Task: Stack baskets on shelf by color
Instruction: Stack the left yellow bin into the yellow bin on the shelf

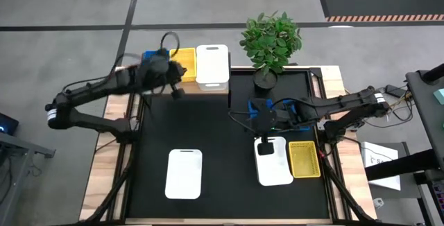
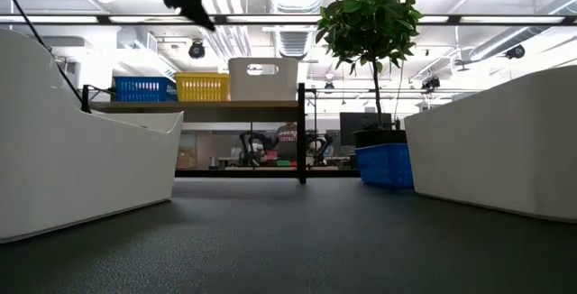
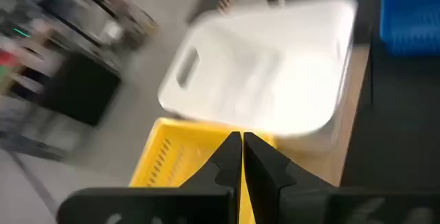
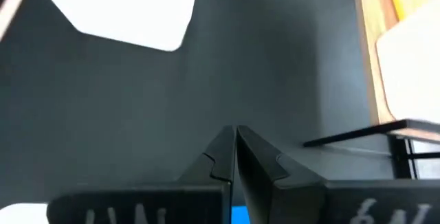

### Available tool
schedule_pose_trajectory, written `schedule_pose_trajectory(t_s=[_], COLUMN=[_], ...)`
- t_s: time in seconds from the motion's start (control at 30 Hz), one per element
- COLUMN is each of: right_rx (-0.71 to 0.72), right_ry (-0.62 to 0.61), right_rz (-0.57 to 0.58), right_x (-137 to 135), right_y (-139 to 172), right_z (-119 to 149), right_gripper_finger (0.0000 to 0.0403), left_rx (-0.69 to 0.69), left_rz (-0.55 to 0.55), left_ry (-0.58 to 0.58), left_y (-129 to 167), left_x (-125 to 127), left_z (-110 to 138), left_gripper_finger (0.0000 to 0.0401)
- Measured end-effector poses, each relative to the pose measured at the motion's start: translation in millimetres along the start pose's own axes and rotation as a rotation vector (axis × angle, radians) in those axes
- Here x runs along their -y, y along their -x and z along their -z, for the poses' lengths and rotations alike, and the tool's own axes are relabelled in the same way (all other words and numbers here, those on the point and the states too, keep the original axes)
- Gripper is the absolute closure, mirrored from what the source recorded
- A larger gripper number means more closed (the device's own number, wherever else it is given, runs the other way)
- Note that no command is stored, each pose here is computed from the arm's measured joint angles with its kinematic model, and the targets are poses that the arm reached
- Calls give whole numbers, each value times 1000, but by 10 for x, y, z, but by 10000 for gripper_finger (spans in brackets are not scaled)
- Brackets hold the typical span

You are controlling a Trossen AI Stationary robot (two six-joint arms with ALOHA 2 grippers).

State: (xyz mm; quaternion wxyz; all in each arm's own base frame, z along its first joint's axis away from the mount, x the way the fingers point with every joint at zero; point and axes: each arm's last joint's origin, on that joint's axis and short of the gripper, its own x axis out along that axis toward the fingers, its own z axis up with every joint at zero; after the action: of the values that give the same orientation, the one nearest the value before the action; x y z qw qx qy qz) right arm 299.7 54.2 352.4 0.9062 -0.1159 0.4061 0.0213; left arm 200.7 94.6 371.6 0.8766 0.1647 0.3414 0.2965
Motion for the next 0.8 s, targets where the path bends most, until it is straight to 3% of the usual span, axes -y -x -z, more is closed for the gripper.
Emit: schedule_pose_trajectory(t_s=[0.1,0.27,0.43,0.6,0.8], right_rx=[-22,-54,-80,-88,-89], right_ry=[7,9,13,14,16], right_rz=[0,-6,-9,-10,-10], right_x=[-9,-35,-50,-55,-55], right_y=[-29,-92,-146,-161,-162], right_z=[63,131,189,208,210], right_gripper_finger=[394,394,394,394,394], left_rx=[-92,-205,-256,-333,-346], left_rz=[77,114,178,250,255], left_ry=[-34,-82,-125,-209,-203], left_y=[-216,-513,-739,-835,-740], left_x=[-178,-393,-395,-325,-334], left_z=[30,105,156,247,260], left_gripper_finger=[401,401,401,401,401])
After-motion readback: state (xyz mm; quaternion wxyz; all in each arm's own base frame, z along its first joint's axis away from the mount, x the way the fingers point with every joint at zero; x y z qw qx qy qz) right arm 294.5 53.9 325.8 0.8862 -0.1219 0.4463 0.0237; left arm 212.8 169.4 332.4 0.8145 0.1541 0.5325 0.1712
